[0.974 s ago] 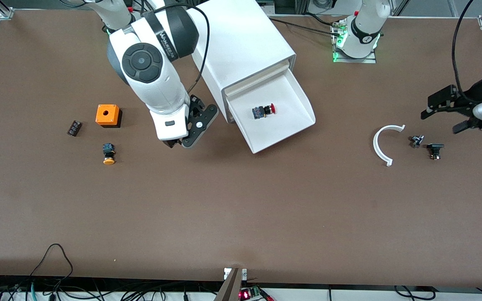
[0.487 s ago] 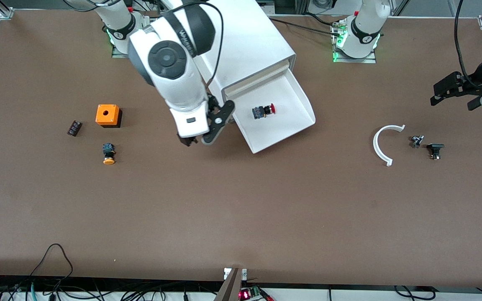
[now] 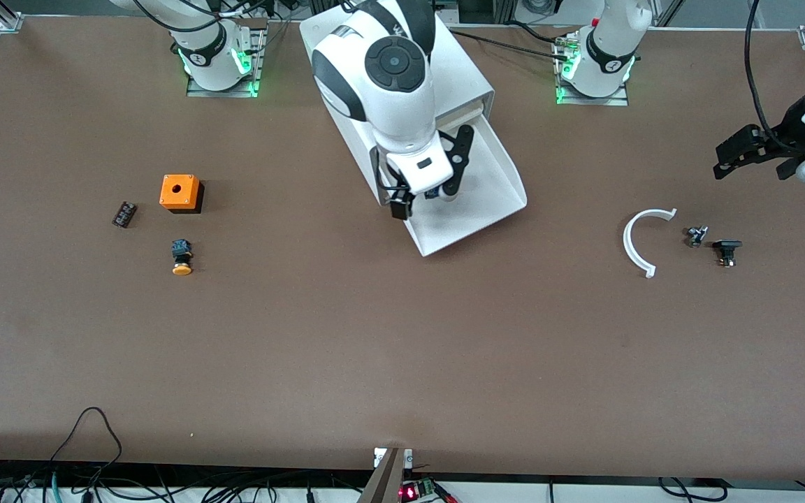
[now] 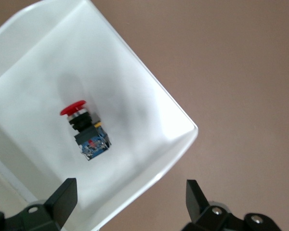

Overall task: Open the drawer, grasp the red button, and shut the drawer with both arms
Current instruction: 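Lower the right gripper into the drawer over the red button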

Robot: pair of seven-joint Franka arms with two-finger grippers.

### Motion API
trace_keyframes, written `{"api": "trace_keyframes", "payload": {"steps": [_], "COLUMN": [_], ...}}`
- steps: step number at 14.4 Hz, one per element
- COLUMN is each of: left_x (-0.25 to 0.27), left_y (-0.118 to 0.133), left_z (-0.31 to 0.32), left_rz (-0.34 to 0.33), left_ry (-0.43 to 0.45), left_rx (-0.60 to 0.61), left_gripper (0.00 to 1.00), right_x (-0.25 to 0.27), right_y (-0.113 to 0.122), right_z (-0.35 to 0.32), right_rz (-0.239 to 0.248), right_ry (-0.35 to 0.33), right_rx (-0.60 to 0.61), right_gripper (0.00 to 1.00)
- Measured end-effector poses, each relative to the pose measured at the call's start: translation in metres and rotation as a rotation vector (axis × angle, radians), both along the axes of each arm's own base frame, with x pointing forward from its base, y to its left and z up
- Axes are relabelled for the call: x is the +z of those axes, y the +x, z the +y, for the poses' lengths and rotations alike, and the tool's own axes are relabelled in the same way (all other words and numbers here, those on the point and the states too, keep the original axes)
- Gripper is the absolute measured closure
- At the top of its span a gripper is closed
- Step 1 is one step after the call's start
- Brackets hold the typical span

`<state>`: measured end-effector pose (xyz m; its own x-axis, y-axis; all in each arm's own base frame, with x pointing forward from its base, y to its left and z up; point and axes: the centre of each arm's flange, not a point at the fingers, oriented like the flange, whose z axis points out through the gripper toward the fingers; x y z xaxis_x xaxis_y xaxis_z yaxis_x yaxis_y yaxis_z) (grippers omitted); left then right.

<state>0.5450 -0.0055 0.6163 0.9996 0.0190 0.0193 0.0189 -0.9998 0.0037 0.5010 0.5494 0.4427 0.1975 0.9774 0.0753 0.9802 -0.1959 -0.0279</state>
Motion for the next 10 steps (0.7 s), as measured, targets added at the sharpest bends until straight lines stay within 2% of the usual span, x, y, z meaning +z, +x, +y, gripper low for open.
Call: {"api": "trace_keyframes", "payload": {"steps": [3,6,10], "left_x": [0.0,0.0,0.0], "left_y": [0.0,0.0,0.0], "left_z": [0.0,0.0,0.0], "left_rz": [0.0,0.0,0.0], "left_ry": [0.0,0.0,0.0], "left_rx": [0.002,0.003,0.003], "left_gripper": [0.0,0.0,0.0], "right_x": [-0.003,-0.013,-0.034], "right_y": [-0.012,-0.021,-0.02], "right_z": [0.011,0.014,0.016], "right_rz": [0.012,0.046,0.069], "right_ry": [0.008,-0.016,-0.034], "right_rx": [0.151,0.269,0.322], "right_gripper": [0.0,0.0,0.0]}}
